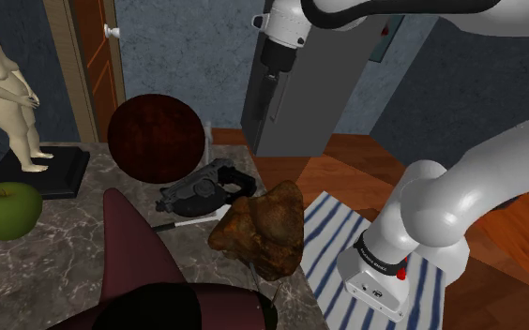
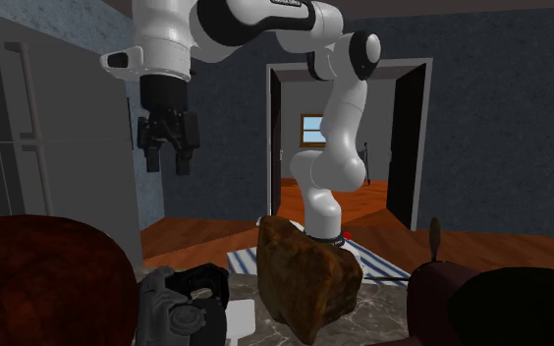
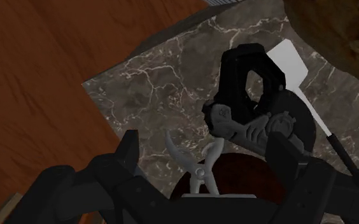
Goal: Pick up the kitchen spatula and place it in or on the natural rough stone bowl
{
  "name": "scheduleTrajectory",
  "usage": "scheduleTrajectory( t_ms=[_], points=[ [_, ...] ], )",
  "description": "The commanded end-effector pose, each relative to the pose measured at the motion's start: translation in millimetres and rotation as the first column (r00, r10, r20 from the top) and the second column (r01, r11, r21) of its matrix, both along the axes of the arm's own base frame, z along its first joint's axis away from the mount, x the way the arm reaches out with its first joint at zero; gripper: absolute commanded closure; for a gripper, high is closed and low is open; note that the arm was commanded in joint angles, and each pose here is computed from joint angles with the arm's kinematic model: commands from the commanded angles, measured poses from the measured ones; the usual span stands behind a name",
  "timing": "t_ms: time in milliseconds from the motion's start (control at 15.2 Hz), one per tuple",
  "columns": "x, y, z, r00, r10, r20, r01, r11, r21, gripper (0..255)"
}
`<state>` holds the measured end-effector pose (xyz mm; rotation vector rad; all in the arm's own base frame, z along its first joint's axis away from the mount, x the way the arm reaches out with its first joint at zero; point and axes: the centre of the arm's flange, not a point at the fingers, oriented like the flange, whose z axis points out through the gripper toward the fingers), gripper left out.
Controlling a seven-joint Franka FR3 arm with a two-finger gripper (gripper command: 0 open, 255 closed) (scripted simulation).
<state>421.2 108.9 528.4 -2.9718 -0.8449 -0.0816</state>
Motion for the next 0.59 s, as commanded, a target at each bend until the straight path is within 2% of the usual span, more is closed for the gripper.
scheduleTrajectory(
  t_ms=[0,264,528],
  points=[
    [7.5,21.8,-14.5,0.998,0.058,-0.008,-0.058,0.998,0.008,0],
    [20.3,64.4,-40.5,0.985,0.17,-0.024,-0.169,0.985,0.026,0],
    [27.6,108.6,-65.9,0.959,0.28,-0.037,-0.278,0.96,0.045,0]
  ],
)
